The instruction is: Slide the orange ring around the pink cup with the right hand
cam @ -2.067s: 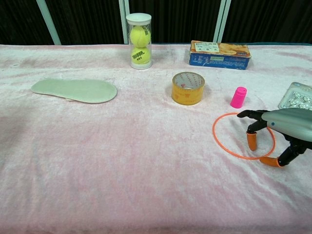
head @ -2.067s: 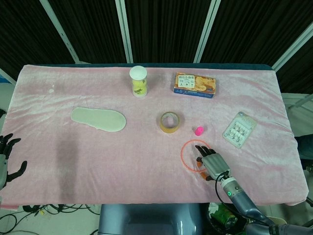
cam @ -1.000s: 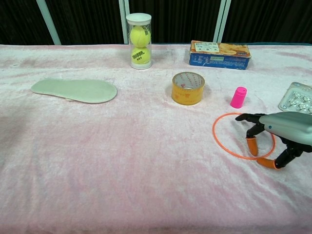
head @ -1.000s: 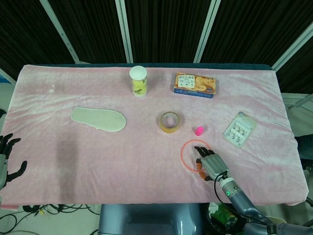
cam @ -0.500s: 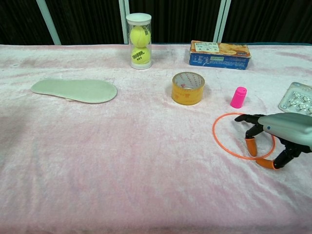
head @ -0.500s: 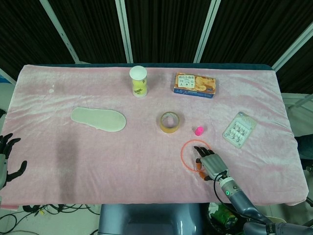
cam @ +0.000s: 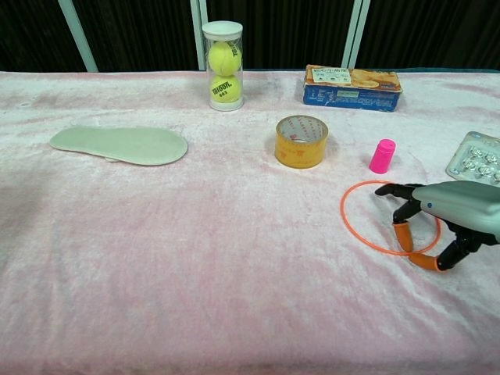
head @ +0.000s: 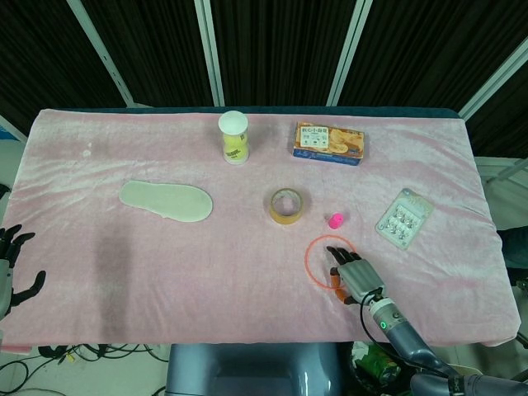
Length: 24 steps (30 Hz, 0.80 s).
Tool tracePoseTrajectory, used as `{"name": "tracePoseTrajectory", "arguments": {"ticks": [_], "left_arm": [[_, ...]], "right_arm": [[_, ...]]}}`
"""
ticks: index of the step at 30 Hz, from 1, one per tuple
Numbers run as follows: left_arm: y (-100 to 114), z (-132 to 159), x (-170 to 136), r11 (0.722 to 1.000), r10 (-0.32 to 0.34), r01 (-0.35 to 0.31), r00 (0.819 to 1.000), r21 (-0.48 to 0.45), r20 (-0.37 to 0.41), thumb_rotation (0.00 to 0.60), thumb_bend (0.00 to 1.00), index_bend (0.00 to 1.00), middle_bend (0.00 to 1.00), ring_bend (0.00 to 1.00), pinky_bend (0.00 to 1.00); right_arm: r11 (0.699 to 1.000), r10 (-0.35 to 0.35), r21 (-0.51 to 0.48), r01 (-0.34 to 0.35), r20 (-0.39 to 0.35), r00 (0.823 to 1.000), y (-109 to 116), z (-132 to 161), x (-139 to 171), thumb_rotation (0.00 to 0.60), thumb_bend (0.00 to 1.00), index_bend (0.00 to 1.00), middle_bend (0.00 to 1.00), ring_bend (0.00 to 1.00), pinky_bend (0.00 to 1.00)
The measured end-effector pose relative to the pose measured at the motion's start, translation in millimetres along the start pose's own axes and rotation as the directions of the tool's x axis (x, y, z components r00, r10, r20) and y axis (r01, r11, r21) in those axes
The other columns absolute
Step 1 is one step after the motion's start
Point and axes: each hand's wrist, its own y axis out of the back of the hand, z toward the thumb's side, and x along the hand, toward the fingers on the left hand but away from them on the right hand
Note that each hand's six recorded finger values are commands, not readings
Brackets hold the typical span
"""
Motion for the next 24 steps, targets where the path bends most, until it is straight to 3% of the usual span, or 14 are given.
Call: {"name": "tracePoseTrajectory", "arguments": {"ticks": [24], "left_arm": [[0.0,0.3,-0.2,1.000,0.000,0.000,1.000,-0.002,0.002,0.600,0.34,0.20,0.07,0.00,0.00]], "right_arm": [[1.000,0.005,-0.001,-0.005,-0.006,1.000,-1.0,2.1,-1.0,0.600,0.38,0.63,0.00,0.05,0.16]]}}
